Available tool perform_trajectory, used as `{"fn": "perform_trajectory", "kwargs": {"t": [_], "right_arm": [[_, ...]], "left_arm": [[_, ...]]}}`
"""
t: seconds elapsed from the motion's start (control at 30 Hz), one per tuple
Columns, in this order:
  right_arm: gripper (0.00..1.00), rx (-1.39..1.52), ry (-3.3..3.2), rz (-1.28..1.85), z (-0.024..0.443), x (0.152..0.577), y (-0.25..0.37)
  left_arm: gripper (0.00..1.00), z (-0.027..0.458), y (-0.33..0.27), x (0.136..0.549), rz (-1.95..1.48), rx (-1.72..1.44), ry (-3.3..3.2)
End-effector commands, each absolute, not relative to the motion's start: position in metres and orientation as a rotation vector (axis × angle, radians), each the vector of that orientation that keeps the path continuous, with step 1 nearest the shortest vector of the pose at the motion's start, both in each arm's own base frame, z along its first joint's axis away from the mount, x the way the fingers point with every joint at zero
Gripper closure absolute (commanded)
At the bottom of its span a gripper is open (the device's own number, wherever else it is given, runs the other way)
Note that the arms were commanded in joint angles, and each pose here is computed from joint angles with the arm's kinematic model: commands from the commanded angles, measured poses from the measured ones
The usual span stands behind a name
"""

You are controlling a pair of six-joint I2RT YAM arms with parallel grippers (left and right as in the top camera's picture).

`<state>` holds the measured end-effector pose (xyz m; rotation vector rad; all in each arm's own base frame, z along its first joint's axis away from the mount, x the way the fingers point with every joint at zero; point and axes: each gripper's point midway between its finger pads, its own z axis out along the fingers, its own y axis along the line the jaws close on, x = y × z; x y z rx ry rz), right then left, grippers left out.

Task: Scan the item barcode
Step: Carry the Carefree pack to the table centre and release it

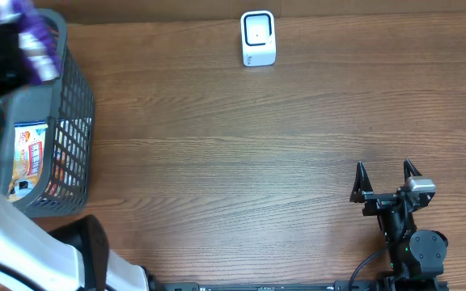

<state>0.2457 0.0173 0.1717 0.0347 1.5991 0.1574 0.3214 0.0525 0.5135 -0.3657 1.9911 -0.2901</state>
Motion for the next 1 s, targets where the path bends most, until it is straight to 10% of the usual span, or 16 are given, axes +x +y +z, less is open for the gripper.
{"fn": "perform_trajectory", "kwargs": {"t": [0.0,0.23,0.97], "right_arm": [[0.0,0.04,1.596,0.15,0.17,0.246,0.016],[0.0,0.04,1.596,0.15,0.17,0.246,0.016],[0.0,0.04,1.596,0.15,0.17,0.246,0.016]], "left_arm": [[0.96,0.498,-0.017,0.339,-0.496,-0.145,2.089],[0.96,0.395,-0.142,0.344,-0.498,0.195,2.499],[0.96,0.105,-0.206,0.339,0.05,0.246,2.863]]}}
